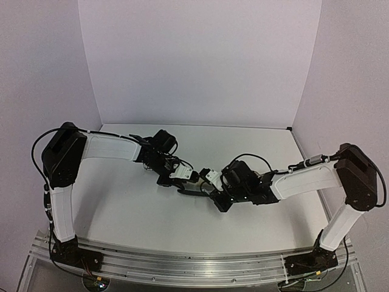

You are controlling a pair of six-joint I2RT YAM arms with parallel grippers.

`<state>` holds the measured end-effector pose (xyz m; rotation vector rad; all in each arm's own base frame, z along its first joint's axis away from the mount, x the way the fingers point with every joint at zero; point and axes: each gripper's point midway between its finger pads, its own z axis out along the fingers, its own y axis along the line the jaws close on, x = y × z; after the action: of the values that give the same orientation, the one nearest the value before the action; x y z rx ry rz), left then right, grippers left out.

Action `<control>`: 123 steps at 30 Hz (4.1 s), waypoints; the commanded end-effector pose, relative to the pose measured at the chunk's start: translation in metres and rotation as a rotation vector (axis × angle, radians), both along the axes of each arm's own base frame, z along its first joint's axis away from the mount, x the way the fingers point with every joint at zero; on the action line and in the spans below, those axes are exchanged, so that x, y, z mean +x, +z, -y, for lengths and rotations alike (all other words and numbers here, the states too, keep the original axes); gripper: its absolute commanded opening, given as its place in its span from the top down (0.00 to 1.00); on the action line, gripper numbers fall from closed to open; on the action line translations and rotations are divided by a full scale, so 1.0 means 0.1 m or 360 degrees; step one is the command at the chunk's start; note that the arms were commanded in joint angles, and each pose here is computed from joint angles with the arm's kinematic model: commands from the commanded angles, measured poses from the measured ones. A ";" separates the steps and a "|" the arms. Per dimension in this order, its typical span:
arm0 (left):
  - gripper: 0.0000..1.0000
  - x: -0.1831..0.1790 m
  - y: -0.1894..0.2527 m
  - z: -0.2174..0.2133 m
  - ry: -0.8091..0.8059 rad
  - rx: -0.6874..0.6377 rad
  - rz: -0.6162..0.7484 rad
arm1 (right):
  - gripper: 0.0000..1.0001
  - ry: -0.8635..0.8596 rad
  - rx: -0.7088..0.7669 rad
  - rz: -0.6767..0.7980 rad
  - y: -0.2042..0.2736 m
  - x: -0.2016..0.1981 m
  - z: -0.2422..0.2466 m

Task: Organize the sunglasses
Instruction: Place the glasses cleaning cloth in the sunglasses case, then pick up the sunglasses from the center of the board.

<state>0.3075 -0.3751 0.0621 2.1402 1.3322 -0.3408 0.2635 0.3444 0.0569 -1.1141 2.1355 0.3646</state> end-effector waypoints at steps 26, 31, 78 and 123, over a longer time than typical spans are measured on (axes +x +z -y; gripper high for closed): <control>0.43 -0.40 0.15 0.23 0.0193 -0.0234 -0.0599 | 0.89 -0.0041 -0.0070 -0.0134 0.12 0.49 -0.02; 0.52 -0.54 0.07 0.25 0.0126 -0.0258 -0.0625 | 0.87 -0.0025 -0.0130 -0.0271 -0.10 0.45 -0.01; 0.85 -0.74 0.08 0.04 -0.0138 -0.0052 -0.0514 | 0.25 -0.0577 -0.0378 -0.0084 0.43 1.35 1.88; 0.76 -0.27 0.16 -0.16 0.0061 -0.0058 -0.0425 | 0.90 -0.0147 -0.0531 -0.0624 -0.17 1.30 1.92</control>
<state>0.2693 -0.3557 0.0547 2.1294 1.5382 -0.6775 0.3984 0.1352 0.0149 -1.3938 2.6269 0.0251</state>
